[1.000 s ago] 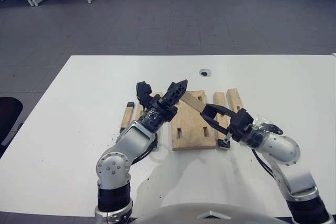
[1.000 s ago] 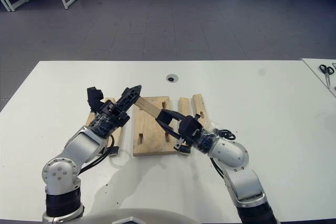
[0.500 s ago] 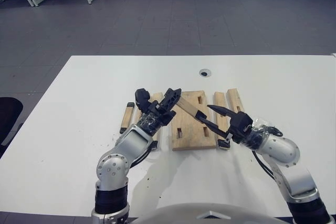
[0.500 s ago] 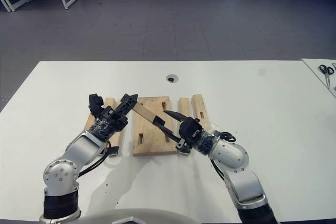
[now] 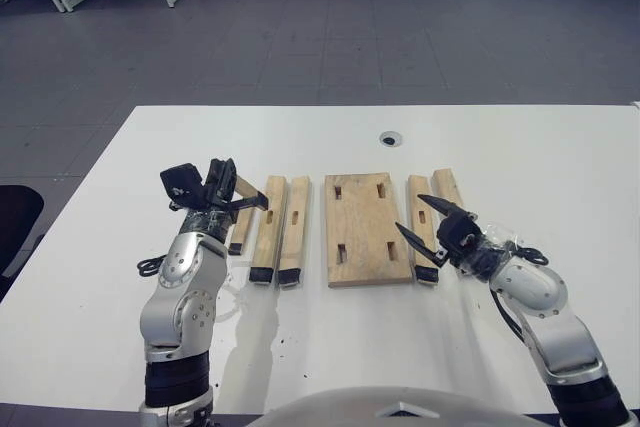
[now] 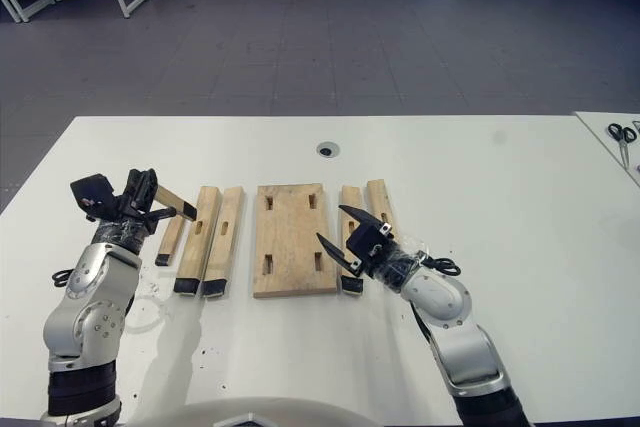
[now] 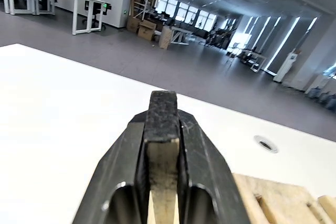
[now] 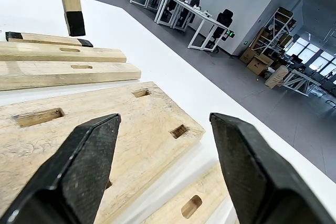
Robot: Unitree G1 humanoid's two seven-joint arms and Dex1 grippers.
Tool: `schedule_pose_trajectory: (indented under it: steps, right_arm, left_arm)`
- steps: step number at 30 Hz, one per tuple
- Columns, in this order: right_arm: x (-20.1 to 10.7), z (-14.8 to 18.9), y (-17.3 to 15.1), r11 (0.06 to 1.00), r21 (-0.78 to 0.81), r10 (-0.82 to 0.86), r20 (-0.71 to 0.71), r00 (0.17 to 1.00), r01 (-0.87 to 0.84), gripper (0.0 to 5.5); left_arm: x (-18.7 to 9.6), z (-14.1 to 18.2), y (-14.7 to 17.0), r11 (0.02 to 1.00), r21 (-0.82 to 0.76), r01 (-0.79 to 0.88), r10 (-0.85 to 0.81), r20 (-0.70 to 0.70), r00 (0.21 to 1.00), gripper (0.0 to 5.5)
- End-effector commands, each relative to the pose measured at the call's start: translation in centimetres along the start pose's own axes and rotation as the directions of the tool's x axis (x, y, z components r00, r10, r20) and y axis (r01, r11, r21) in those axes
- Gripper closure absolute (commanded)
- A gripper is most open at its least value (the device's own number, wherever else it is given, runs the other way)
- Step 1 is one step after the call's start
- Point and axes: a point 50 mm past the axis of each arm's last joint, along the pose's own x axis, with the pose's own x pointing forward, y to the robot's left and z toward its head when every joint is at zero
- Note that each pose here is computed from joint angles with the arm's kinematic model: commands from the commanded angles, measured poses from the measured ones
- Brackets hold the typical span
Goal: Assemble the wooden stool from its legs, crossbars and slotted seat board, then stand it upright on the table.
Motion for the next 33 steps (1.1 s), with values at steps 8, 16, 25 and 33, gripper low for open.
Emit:
schedule_pose_trajectory:
  steps: [8,16,25,33]
  right_arm:
    - [-0.3,-0.3,-0.3,1.0,0.018,0.004,-0.028,1.0,-0.003,2.38]
    - [-0.3,-0.5,-0.1,1.0,0.023,0.011,-0.033,0.999,-0.01,2.38]
    - [-0.5,-0.5,-0.1,1.0,0.019,0.012,-0.038,0.999,-0.011,2.38]
    - [-0.4,-0.5,-0.2,1.0,0.011,0.006,-0.038,0.999,-0.005,2.38]
  left_arm:
    - [-0.2,-1.8,0.0,1.0,-0.025,0.001,-0.001,-0.029,1.0,5.08]
    - [0.3,-0.9,-0.2,1.0,0.012,0.021,-0.021,-0.004,1.0,5.08]
    - [-0.3,-1.8,0.1,0.999,0.053,0.003,0.0,-0.056,0.998,5.08]
    - [-1.6,-5.1,0.4,0.971,0.235,0.038,0.039,-0.313,0.949,5.08]
